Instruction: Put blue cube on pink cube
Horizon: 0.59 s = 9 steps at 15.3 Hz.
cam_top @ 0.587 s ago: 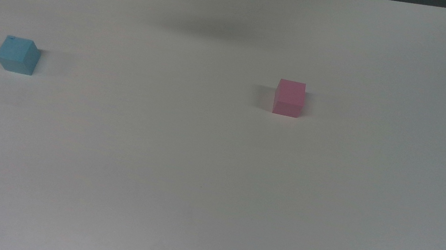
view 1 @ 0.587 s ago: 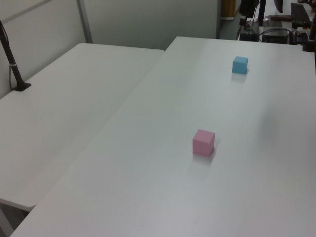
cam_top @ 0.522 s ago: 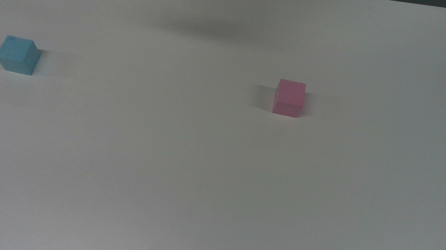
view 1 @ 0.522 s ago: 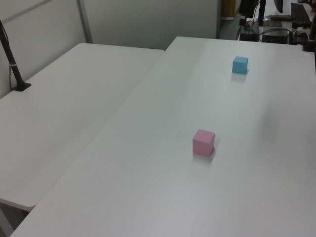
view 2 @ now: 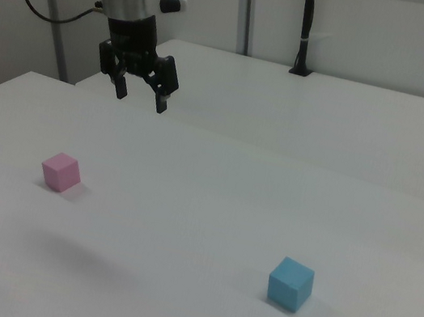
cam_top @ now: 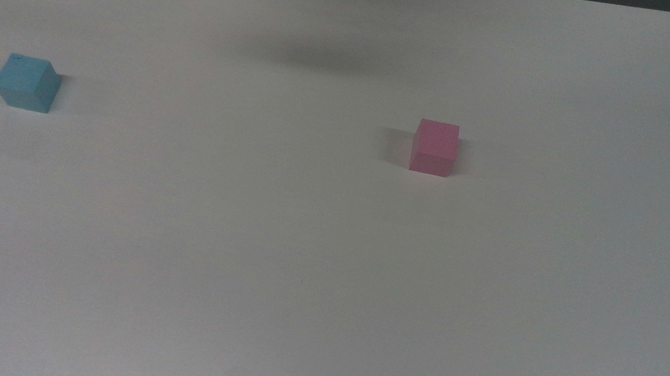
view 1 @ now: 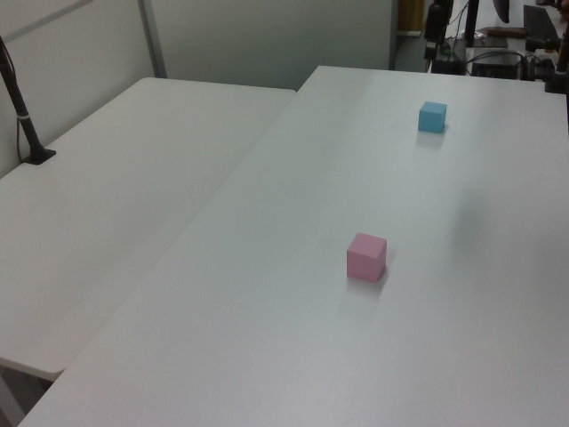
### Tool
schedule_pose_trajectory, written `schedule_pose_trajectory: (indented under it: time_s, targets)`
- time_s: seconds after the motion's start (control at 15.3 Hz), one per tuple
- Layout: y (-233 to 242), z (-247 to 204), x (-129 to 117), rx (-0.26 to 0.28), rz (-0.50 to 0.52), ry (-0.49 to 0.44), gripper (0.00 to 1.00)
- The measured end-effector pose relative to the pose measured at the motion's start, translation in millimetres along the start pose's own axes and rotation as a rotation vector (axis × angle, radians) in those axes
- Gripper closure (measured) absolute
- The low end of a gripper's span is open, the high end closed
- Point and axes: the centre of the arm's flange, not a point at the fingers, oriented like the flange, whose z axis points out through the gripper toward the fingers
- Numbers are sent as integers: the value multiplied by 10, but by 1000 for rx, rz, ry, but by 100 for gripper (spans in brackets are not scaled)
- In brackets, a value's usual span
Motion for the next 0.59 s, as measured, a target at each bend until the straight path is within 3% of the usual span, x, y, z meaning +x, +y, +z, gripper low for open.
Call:
schedule_pose_trajectory:
  time_s: [0.59]
  targets:
    - [396, -233, -46, -14, 61, 47, 0]
